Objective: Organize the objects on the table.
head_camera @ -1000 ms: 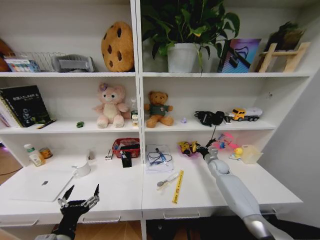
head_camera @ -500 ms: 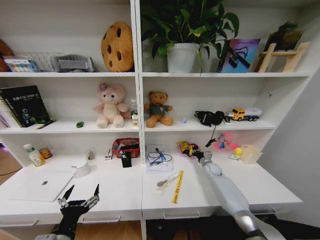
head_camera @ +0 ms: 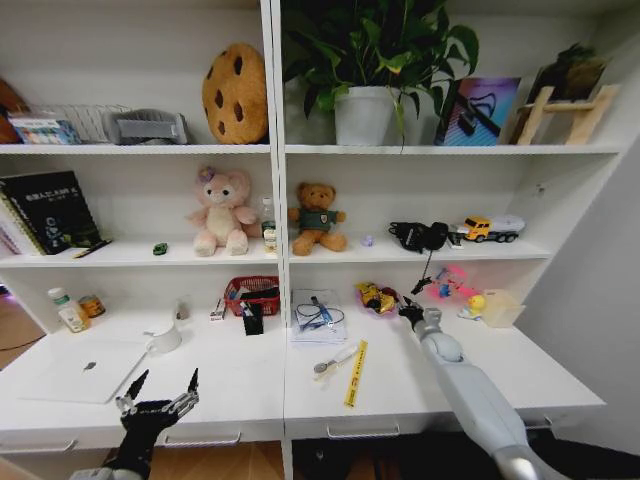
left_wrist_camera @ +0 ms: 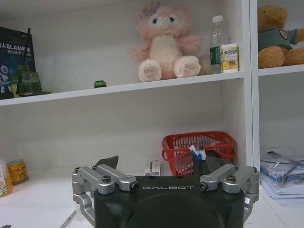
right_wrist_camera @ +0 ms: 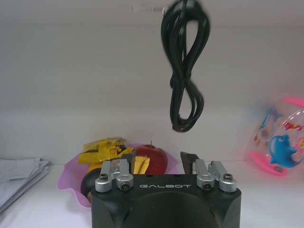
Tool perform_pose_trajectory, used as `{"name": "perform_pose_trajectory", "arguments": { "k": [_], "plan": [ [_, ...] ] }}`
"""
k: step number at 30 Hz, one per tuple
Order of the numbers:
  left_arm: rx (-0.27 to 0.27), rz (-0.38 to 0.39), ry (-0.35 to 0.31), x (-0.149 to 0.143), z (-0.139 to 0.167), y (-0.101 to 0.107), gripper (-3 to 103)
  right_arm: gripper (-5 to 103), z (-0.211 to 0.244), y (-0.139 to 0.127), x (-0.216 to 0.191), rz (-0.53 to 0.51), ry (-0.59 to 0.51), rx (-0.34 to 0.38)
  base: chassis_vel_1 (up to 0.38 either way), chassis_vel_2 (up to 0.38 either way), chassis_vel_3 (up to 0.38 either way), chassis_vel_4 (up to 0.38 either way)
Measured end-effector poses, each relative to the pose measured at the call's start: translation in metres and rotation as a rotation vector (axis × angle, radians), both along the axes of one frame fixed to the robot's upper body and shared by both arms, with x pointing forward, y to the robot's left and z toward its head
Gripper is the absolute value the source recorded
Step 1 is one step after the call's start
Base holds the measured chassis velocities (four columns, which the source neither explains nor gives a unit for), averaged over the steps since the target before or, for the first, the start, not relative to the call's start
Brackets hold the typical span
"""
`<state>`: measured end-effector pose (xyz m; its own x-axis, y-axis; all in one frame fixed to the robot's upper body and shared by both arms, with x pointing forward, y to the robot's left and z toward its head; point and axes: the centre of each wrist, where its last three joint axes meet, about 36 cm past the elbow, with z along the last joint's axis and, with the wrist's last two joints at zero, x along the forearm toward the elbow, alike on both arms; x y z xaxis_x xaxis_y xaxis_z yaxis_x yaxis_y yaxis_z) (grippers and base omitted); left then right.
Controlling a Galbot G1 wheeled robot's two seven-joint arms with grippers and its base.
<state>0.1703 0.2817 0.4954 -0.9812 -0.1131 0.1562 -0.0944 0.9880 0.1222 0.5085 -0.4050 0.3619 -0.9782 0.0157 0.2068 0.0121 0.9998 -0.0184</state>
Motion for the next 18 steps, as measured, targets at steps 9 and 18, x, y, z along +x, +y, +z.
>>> {"name": "perform_pose_trajectory", "arguments": {
  "k": [9, 18],
  "plan": [
    [0.000, 0.000, 0.000, 0.000, 0.000, 0.000, 100, 85, 0.061, 0.011, -0.096, 0.043, -0.086, -0.022, 0.000, 0.000, 0.000, 0.000],
    [0.000, 0.000, 0.000, 0.000, 0.000, 0.000, 100, 100, 0.095, 0.053, -0.231, 0.014, -0.218, -0.017, 0.000, 0.000, 0.000, 0.000]
  ]
}}
